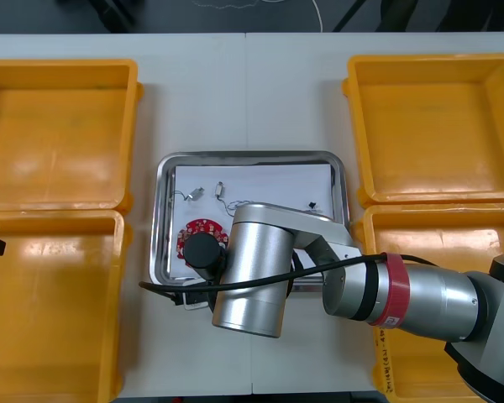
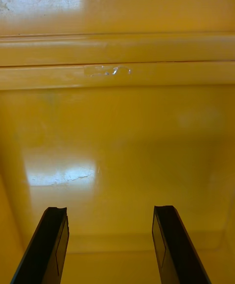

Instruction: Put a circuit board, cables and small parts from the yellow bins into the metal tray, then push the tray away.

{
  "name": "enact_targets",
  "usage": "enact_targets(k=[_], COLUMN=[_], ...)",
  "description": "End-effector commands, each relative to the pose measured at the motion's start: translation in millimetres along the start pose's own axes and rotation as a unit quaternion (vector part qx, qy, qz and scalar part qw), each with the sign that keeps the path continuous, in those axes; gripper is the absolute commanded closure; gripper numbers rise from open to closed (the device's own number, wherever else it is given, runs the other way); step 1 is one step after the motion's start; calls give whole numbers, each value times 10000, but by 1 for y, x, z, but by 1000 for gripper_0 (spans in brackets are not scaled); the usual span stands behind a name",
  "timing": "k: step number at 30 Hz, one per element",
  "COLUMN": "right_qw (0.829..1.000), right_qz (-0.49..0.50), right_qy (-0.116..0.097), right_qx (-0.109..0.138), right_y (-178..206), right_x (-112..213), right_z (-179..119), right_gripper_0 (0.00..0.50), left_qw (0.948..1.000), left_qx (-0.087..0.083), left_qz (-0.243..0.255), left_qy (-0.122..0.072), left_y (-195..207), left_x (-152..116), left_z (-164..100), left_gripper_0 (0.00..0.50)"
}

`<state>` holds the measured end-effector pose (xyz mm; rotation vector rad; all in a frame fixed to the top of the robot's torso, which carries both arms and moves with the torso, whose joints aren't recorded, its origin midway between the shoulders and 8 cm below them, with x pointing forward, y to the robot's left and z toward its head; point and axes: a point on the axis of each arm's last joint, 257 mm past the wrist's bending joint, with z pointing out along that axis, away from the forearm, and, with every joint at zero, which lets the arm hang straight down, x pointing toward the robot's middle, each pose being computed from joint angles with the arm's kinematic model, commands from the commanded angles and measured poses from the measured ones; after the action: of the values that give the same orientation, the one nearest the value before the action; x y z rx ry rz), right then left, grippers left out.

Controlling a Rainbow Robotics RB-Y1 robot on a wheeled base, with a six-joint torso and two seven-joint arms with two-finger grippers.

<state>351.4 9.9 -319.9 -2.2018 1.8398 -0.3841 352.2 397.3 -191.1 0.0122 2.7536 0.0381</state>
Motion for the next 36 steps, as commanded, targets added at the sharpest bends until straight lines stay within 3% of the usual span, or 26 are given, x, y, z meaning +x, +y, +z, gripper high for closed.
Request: enact_targets(k=[1,7,11,24,26,33,36], right_qw=[9998,9999,9999,9999,9999,9999,9999], right_qz=[-78,-56,-46,-11,-2,62,86], right_qy=[-137,-135,-143,-119,-114,-99,-102], right_qx=[79,72,67,37,42,51,68], right_y=[1,1,2,7,7,7,6], right_x=[-17,-17,-17,-17,-17,-16,-16], right_z=[-6,-5,-5,-2,-2,-2,-2], right_gripper_0=[26,28,83,93,132,401,455], left_qw=[9983,9983,9983,9983,9983,9983,9983], left_qx=[-69,-69,-69,-69,-69,-69,-69], left_qz=[570,570,570,570,570,570,570], left_qy=[-84,-84,-84,-84,-84,-84,-84], left_y=[5,5,5,5,5,5,5], left_x=[2,2,2,2,2,2,2], left_z=[-5,-5,-5,-5,-5,-5,-5], left_gripper_0=[0,0,0,0,0,0,0])
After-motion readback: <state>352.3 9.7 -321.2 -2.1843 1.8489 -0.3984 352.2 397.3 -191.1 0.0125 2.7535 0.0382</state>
